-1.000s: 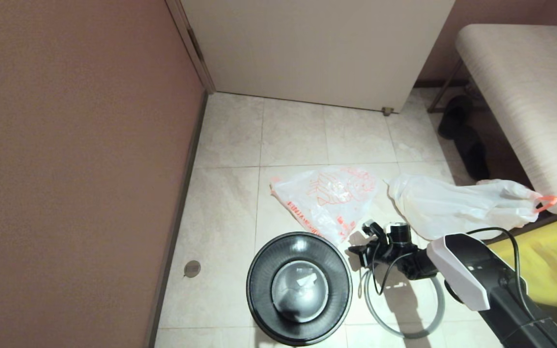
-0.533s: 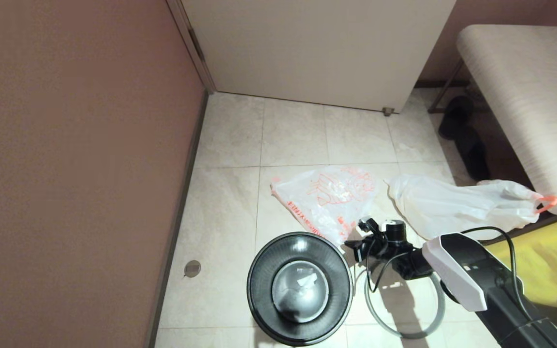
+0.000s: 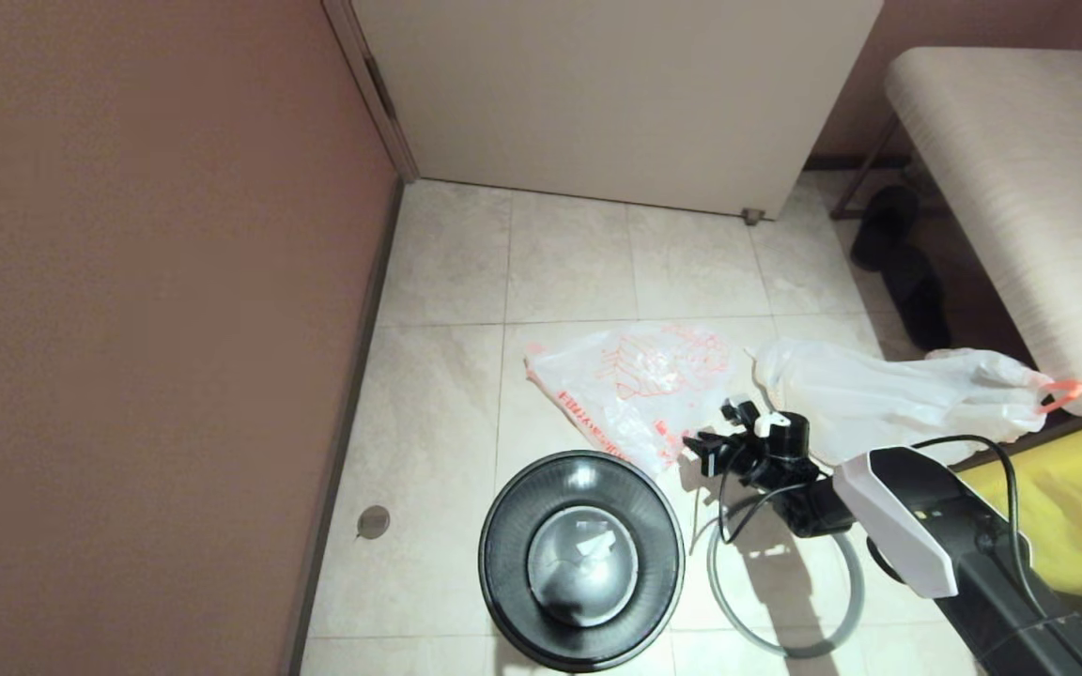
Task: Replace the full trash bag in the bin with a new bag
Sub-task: Pick up a new trash bag
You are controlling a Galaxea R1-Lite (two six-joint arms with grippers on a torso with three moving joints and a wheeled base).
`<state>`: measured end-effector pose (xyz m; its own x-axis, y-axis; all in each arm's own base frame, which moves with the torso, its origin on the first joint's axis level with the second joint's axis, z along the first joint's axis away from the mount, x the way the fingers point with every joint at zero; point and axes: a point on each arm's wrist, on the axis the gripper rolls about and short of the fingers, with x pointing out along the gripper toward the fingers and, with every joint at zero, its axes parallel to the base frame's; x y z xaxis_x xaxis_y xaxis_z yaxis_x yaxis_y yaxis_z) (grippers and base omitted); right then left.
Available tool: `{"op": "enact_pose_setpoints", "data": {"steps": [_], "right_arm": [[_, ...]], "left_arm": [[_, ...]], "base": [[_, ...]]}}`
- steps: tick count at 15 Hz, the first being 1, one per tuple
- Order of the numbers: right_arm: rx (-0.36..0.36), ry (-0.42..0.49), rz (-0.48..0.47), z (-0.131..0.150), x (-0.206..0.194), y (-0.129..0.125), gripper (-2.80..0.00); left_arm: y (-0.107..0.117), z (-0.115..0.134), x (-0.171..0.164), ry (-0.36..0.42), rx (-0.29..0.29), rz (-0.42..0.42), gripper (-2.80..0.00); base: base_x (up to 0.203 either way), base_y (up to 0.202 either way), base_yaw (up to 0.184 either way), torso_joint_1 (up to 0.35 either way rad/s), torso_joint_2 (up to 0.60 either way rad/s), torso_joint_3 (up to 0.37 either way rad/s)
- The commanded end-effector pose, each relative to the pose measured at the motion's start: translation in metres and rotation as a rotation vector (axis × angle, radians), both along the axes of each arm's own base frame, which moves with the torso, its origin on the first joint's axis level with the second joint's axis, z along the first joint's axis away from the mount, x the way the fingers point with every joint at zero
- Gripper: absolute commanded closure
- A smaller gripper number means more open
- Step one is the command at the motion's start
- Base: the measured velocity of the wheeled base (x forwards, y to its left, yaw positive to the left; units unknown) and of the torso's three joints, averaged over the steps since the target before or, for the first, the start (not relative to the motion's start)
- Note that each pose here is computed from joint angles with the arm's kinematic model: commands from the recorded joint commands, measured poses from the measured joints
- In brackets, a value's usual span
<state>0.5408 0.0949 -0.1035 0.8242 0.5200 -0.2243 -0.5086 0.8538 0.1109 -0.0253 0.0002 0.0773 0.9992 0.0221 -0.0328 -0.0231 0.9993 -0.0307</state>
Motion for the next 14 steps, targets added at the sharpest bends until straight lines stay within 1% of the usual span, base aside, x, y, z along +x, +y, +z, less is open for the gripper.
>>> {"op": "enact_pose_setpoints", "data": {"steps": [1,4,6,10,11,12,14], "right_arm": [[0.004,-0.002,0.014,-0.002,-0.001,0.006,-2.8],[0.019,-0.012,0.01,0.009,0.001,0.006,-2.8],[0.046,-0.01,0.014,0.015,0.001,0.009,-2.8],[0.038,-0.019,0.041,0.013,-0.002,0.022,-2.8],[0.045,-0.05,0.042,0.013,-0.002,0.023,-2.8],[0.05,-0.073,0.048,0.01,-0.003,0.028,-2.8],[0.04,-0.065,0.066,0.0,-0.008,0.038,-2.8]], "left_arm": [[0.0,0.0,0.0,0.001,-0.001,0.001,0.0],[0.0,0.0,0.0,0.001,-0.001,0.001,0.0],[0.0,0.0,0.0,0.001,-0.001,0.001,0.0],[0.0,0.0,0.0,0.001,-0.001,0.001,0.0],[0.0,0.0,0.0,0.001,-0.001,0.001,0.0],[0.0,0.0,0.0,0.001,-0.001,0.001,0.0],[0.0,0.0,0.0,0.001,-0.001,0.001,0.0]], "base": [[0.0,0.0,0.0,0.0,0.0,0.0],[0.0,0.0,0.0,0.0,0.0,0.0],[0.0,0.0,0.0,0.0,0.0,0.0],[0.0,0.0,0.0,0.0,0.0,0.0],[0.0,0.0,0.0,0.0,0.0,0.0],[0.0,0.0,0.0,0.0,0.0,0.0],[0.0,0.0,0.0,0.0,0.0,0.0]]}}
